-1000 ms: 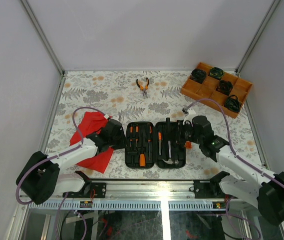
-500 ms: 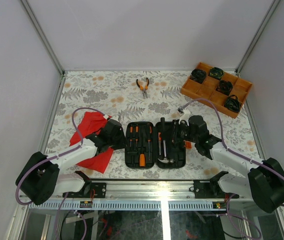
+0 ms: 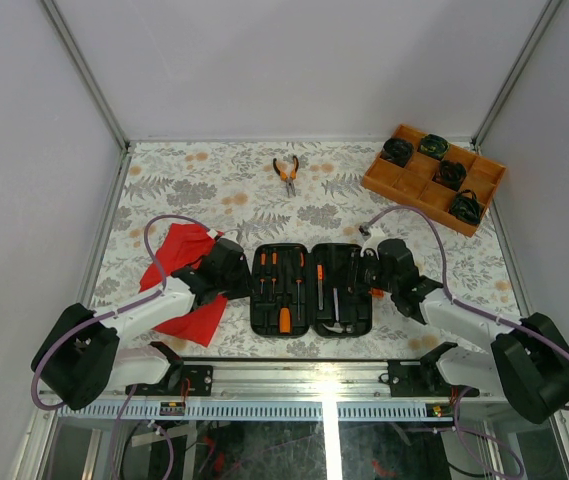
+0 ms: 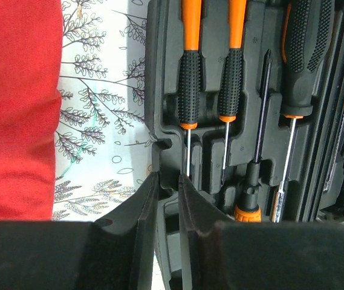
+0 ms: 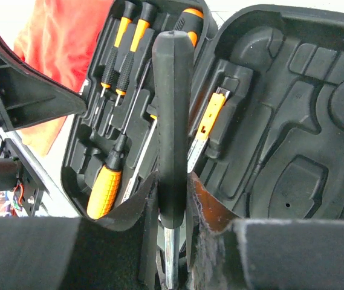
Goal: Sort the tools into containers
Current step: Place the hammer in the storage box.
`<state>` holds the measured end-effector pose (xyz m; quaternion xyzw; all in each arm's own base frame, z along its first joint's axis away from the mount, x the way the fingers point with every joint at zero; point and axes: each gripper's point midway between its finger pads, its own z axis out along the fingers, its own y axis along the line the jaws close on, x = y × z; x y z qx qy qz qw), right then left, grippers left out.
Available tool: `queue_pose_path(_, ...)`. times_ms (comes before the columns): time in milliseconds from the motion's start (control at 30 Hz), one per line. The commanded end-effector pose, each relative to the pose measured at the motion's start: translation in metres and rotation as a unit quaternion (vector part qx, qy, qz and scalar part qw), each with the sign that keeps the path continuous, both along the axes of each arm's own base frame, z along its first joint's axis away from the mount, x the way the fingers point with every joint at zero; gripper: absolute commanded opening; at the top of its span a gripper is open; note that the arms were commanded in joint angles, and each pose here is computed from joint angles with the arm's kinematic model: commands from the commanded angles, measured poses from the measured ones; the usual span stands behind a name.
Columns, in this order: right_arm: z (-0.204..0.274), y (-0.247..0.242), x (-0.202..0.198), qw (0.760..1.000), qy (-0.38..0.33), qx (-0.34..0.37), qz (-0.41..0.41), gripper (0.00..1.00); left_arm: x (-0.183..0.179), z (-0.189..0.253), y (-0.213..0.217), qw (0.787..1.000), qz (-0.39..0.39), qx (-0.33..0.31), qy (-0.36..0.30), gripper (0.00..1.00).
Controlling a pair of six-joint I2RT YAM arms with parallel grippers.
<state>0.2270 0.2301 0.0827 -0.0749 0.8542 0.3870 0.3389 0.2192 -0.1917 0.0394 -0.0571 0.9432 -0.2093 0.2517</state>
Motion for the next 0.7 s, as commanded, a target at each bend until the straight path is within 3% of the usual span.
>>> queue_pose_path(0, 0.007, 0.006, 0.012, 1.000, -0.025, 0.018, 0.000, 0.11, -0.013, -0.015, 0.008, 1.000, -0.004, 0.012, 0.028, 0.03)
queue_pose_path(233, -0.014, -0.016, 0.018, 0.998, -0.009, -0.030, -0.061, 0.26, -0.014, -0.014, 0.009, 1.000, -0.004, 0.013, 0.025, 0.03)
queue_pose_path(667, 0.015, -0.043, 0.034, 0.988, -0.056, -0.108, -0.098, 0.60, -0.013, -0.015, 0.006, 1.000, 0.003, 0.004, 0.029, 0.04)
